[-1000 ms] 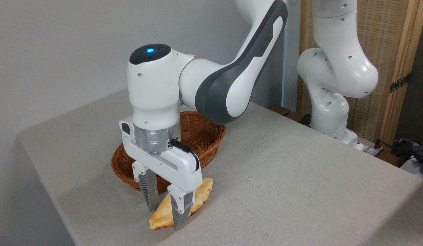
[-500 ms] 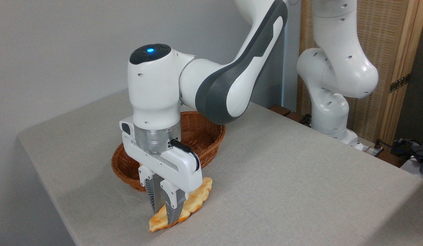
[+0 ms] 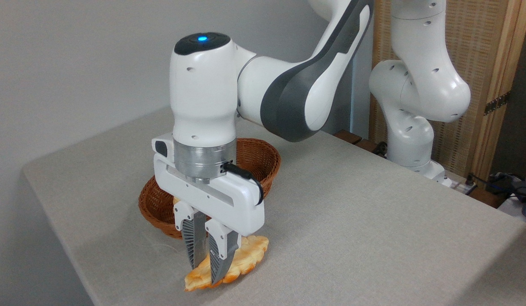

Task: Put bread into the basket
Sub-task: 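Lift the pastry and carry it over the basket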

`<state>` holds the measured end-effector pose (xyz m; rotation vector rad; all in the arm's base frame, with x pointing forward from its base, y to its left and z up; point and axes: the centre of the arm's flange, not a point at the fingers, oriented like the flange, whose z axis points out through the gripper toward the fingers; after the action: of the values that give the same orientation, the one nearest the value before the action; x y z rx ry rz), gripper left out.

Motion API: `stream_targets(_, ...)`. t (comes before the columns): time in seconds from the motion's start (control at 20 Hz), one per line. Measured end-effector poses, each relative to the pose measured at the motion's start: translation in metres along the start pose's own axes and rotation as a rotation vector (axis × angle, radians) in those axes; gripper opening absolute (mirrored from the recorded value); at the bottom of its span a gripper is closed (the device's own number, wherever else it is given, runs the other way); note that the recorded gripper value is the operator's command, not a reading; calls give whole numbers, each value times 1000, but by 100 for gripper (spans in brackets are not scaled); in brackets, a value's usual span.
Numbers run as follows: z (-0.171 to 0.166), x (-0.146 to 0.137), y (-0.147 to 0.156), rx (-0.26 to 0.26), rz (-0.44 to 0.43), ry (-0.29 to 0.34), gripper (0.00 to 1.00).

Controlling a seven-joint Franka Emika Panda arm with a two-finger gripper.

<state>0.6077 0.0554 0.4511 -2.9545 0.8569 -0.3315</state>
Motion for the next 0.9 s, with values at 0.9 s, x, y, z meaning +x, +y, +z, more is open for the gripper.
stream_targets(0.9,-78,34,78,-142,31,79,44)
